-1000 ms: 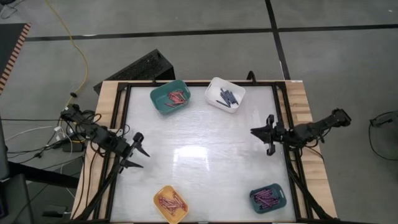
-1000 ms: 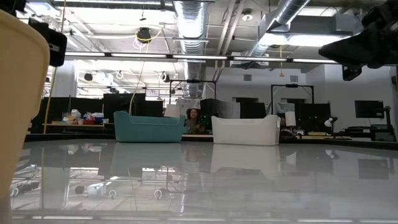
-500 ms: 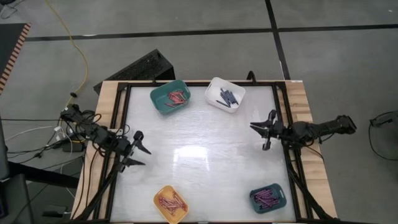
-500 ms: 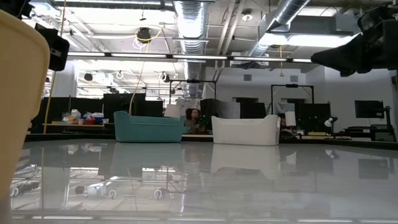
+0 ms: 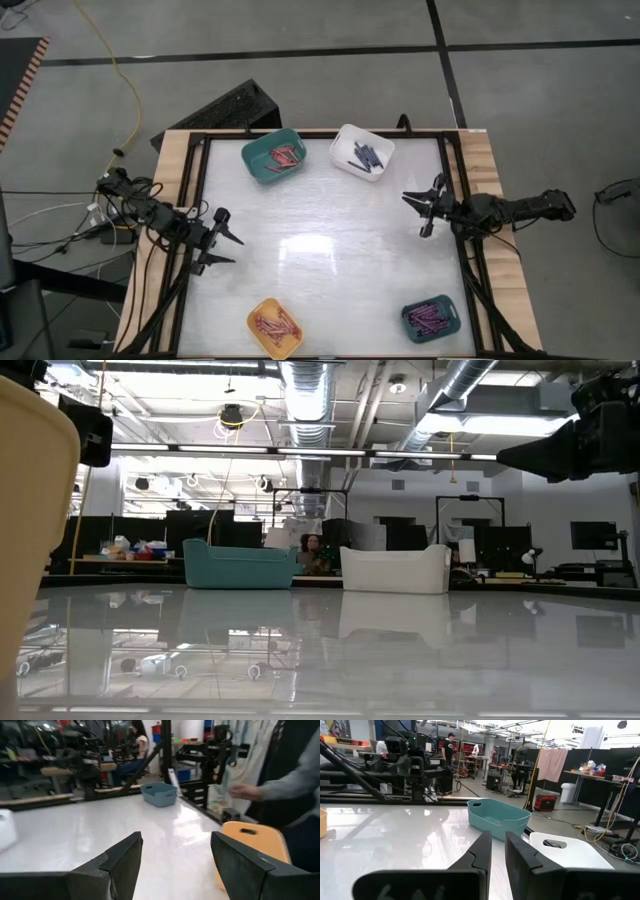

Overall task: Sort crayons
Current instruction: Return to Home Position

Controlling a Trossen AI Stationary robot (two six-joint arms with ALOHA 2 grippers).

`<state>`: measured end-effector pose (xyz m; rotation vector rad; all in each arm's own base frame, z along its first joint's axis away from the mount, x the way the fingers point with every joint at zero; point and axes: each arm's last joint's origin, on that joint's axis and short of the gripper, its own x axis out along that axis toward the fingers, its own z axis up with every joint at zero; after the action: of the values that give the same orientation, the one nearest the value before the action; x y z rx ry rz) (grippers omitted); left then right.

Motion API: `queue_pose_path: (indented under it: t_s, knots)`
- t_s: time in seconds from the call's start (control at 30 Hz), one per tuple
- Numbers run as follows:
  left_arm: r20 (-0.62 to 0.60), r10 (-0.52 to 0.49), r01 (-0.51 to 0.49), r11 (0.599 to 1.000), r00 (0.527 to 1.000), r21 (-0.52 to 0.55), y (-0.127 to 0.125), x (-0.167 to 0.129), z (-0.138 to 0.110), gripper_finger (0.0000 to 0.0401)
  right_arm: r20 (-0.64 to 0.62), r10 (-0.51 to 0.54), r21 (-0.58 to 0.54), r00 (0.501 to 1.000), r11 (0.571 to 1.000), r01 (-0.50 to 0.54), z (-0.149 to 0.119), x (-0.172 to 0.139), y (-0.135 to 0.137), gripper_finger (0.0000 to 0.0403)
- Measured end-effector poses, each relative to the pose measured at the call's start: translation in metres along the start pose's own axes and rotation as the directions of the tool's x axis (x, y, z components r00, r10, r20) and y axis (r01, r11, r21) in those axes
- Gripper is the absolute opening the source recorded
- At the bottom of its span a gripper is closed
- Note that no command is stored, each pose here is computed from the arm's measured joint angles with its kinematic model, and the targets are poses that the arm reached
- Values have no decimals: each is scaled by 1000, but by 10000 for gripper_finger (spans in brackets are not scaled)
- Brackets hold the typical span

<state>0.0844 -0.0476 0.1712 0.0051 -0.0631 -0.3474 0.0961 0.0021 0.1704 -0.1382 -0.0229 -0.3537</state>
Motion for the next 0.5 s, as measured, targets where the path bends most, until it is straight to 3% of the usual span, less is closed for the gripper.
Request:
queue_pose_path:
  t_s: [0.23, 0.5]
  knots:
    - [11, 148, -148, 985, 989, 85, 4, 0, 1, 228, 0, 0, 0, 1000, 1000, 0, 0, 0, 0, 61]
    - [13, 166, -166, 986, 986, -3, 5, 0, 2, 228, 0, 0, 0, 1000, 1000, 0, 0, 0, 0, 61]
